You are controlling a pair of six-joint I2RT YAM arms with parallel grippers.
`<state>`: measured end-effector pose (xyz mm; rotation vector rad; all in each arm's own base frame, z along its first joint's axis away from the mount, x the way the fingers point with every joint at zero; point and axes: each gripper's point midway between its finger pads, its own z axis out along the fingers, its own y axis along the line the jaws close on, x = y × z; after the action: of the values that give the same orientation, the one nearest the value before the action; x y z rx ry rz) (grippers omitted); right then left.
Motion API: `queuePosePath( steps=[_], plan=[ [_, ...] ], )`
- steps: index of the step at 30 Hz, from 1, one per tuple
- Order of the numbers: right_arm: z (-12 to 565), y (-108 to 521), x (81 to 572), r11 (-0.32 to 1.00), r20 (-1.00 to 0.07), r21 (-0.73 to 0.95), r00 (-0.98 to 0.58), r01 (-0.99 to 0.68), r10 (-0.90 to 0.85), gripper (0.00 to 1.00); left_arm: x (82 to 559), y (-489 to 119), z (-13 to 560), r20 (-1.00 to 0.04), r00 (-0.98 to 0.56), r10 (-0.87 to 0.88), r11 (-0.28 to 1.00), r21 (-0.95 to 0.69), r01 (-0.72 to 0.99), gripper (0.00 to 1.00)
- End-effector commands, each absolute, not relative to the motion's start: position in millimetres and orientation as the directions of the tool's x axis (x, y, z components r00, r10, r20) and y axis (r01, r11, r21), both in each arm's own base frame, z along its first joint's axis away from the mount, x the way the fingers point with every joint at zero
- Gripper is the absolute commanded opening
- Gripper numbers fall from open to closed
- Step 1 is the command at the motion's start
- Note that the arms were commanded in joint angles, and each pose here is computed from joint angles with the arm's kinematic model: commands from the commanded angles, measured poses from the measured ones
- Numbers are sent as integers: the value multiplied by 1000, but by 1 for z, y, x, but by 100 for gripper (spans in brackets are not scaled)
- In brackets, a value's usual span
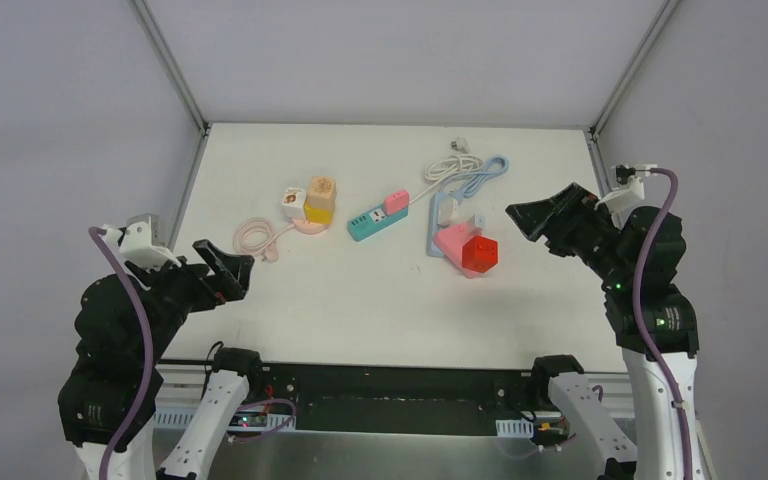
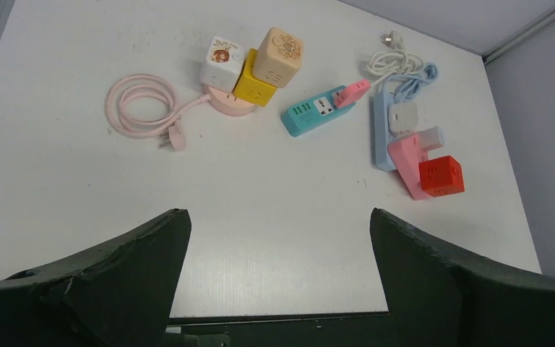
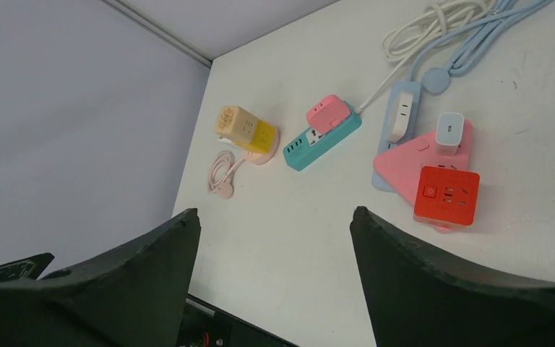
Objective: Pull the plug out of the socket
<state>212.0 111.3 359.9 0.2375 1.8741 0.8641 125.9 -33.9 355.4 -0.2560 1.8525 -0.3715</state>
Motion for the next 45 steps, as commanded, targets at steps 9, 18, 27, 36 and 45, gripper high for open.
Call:
queuePosePath(
  steps=[9,18,27,36,45],
  plan=[
    [324,115,222,697,-633,708,-543,-116,552,81,148,-17,342,-889,-249,-385,923,-374,-91,99],
    [302,140,237,556,-515,819,-605,-139,607,94,199,-39,317,-801,-313,-511,857,-505,-104,99],
    [270,142,261,575,-484,814,-638,-78,599,94,311,-90,306,-792,-406,-455,840,-533,100,90],
    [250,136,275,593,-474,805,-624,-21,621,95,404,-104,247,-792,-594,-140,967,-237,89,97],
    [229,137,283,592,-419,804,-652,58,632,95,431,-129,205,-749,-661,-45,971,-189,149,92]
  ],
)
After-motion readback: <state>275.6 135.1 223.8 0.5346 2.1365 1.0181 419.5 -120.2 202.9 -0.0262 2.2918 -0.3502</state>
